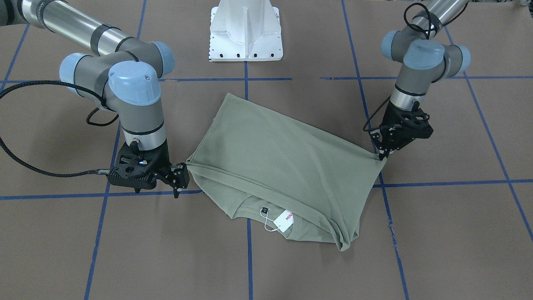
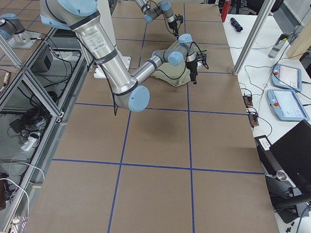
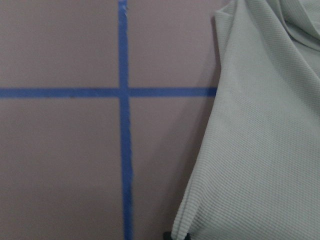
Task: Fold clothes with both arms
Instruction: 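Grasp the folded shirt edge with the left gripper and drag it farther away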
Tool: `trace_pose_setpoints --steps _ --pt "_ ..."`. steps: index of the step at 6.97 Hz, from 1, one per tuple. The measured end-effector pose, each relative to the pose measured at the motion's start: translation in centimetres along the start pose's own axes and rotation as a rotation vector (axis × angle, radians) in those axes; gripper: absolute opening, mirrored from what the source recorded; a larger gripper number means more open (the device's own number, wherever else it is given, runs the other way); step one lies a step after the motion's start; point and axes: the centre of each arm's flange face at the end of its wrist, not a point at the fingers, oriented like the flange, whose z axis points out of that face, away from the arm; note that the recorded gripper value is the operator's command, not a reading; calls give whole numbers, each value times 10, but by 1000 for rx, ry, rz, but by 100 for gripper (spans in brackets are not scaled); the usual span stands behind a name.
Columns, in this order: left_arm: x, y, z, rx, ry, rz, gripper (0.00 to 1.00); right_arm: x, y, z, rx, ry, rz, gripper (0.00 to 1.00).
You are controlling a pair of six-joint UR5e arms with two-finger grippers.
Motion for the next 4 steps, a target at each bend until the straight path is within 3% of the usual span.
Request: trace_pose_setpoints --steps 2,4 --pt "4 -101 56 49 -85 12 0 -1 2 0 -1 -3 -1 100" --pt "4 -175 99 89 -170 70 0 -6 6 -5 -2 -14 -2 100"
